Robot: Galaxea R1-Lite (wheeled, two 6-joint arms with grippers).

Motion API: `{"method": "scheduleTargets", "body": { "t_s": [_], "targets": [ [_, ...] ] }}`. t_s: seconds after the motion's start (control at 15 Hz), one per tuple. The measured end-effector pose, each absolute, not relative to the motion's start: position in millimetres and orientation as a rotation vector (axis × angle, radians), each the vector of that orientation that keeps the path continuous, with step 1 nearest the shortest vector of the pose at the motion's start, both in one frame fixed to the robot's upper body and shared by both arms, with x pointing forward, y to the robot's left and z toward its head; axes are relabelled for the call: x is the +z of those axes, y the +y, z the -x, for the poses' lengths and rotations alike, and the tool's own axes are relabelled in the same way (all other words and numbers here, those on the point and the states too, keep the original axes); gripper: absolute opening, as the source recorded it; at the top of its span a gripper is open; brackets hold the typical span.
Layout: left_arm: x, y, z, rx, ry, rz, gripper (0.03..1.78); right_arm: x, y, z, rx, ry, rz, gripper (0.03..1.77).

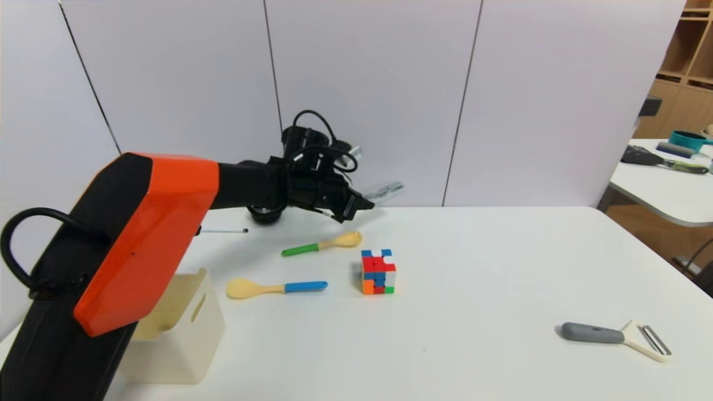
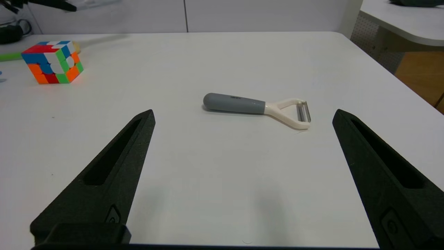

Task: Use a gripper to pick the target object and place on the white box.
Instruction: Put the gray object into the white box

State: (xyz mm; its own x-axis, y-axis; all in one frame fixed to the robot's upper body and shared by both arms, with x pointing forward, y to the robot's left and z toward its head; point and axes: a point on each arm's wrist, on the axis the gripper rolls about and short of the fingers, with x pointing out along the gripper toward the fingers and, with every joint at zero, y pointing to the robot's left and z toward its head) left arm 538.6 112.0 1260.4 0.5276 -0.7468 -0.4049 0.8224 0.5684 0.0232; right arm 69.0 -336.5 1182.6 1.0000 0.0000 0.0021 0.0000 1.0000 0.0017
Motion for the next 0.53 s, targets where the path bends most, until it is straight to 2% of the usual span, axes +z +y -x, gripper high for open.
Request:
{"method": "scheduleTargets", "body": {
  "t_s": [0.27, 0.53],
  "targets": [
    [1313.5, 130.1, -501.2, -0.947, 0.359, -0.247, 0.59, 1182.6, -336.5, -69.0, 0.0, -0.002, -0.002, 1.77],
    [1366.8, 166.1, -441.1, -0.908, 0.362, -0.253, 0.59, 1182.6, -336.5, -69.0, 0.0, -0.003, -0.002, 1.77]
  ]
}}
